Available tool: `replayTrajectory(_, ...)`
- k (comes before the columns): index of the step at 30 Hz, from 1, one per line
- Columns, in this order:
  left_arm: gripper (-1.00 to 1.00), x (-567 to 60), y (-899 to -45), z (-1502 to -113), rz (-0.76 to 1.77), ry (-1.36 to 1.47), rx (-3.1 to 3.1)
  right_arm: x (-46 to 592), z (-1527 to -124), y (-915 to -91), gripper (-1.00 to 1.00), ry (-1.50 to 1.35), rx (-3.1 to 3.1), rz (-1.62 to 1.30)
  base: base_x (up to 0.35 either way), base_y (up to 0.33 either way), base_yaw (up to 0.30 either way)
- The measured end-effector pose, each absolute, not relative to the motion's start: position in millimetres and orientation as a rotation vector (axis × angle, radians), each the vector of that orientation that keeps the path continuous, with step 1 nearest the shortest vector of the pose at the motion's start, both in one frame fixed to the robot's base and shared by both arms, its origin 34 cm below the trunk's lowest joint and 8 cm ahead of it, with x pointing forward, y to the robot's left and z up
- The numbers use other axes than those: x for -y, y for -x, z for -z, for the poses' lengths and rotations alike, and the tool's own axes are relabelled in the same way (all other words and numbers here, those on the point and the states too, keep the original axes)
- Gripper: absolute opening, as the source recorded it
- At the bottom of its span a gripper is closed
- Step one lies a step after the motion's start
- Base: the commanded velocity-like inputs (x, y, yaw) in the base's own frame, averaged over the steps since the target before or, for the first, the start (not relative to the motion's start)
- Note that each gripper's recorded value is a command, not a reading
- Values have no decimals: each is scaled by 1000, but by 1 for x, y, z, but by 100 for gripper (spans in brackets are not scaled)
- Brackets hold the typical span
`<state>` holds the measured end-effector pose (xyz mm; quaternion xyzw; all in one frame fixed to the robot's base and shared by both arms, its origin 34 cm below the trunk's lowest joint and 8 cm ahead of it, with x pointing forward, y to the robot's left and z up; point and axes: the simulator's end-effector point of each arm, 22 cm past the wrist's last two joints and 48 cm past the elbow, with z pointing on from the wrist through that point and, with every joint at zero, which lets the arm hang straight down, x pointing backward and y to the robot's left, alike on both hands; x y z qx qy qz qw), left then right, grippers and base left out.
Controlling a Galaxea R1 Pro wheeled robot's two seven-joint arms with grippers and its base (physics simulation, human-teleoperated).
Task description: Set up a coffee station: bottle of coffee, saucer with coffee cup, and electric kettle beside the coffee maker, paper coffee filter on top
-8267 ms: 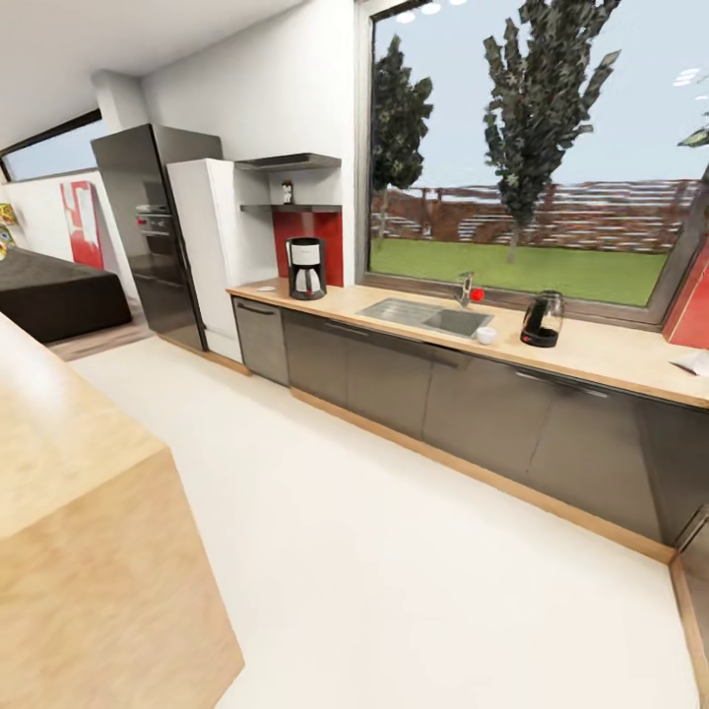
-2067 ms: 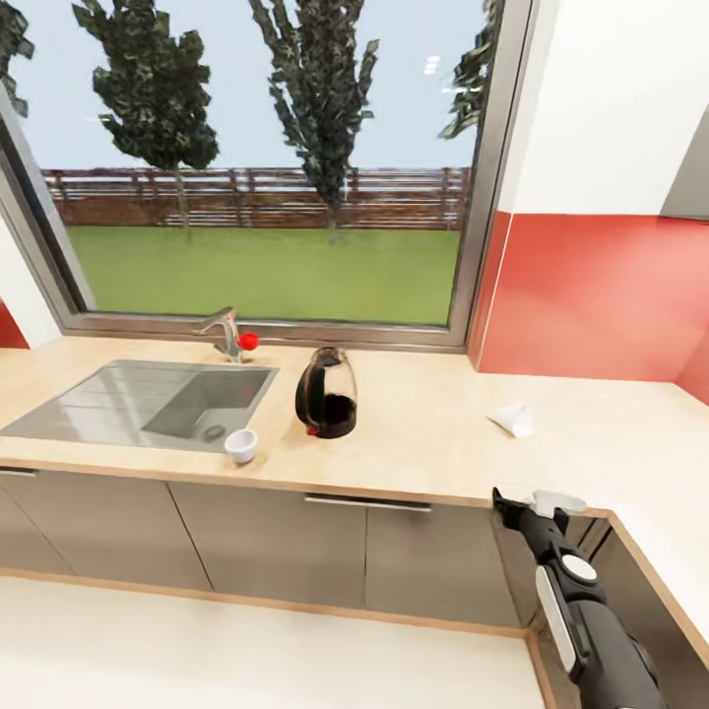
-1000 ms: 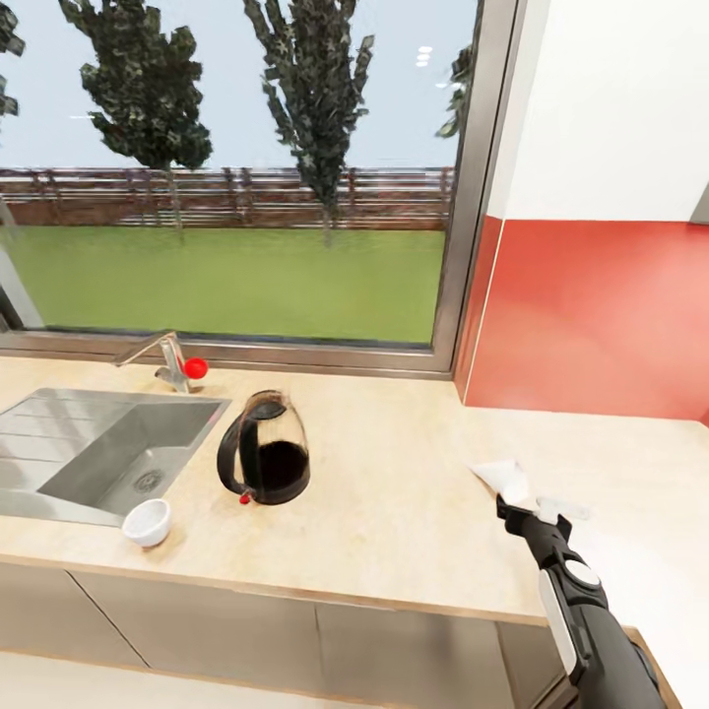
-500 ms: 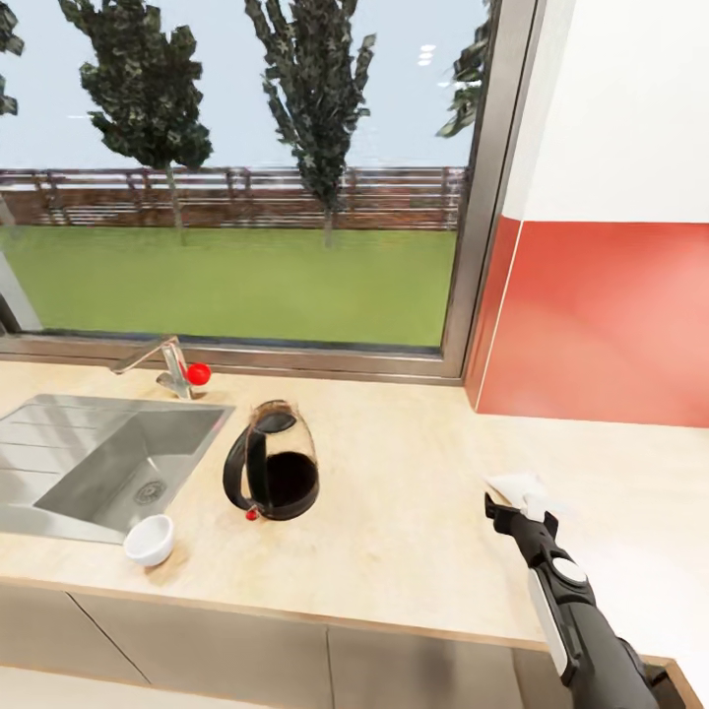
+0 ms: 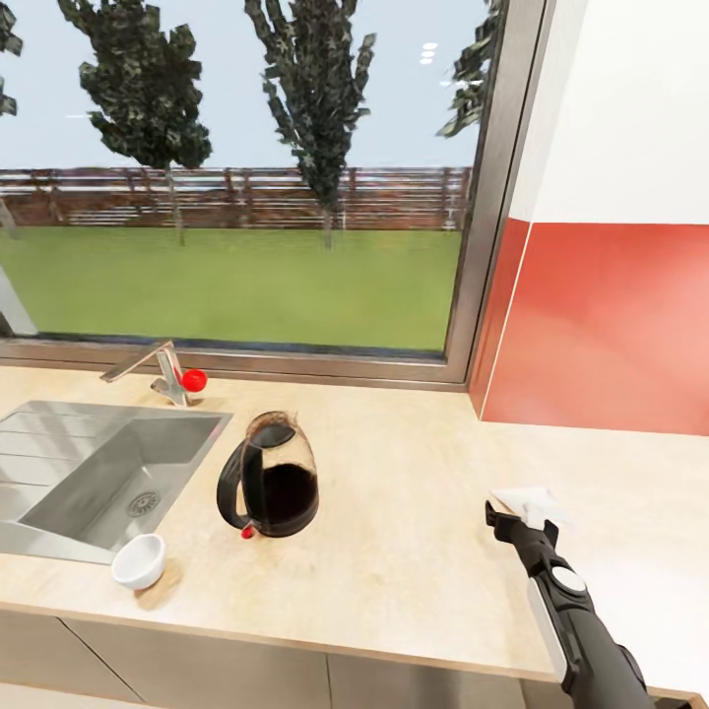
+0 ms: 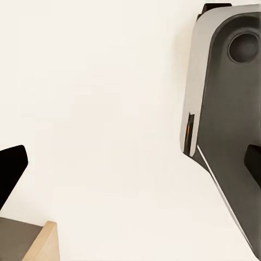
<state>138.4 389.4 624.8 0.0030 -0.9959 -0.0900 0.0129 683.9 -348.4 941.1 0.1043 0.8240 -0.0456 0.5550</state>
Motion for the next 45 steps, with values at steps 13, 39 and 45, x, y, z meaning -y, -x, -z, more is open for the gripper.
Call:
replayTrajectory(13,100,-389,-138,-625,281,-9,3103,351,-941,-684,100,-245,-1945,113,47,0,0)
replayTrajectory(39,100,-389,-137,-625,276,-9,3102,350,-931,-680,100,-247,-1966,111,40,0,0)
replayTrajectory(45,100,-389,-137,-625,276,-9,3102,349,-931,-680,-100,-246,-1966,110,2,0,0)
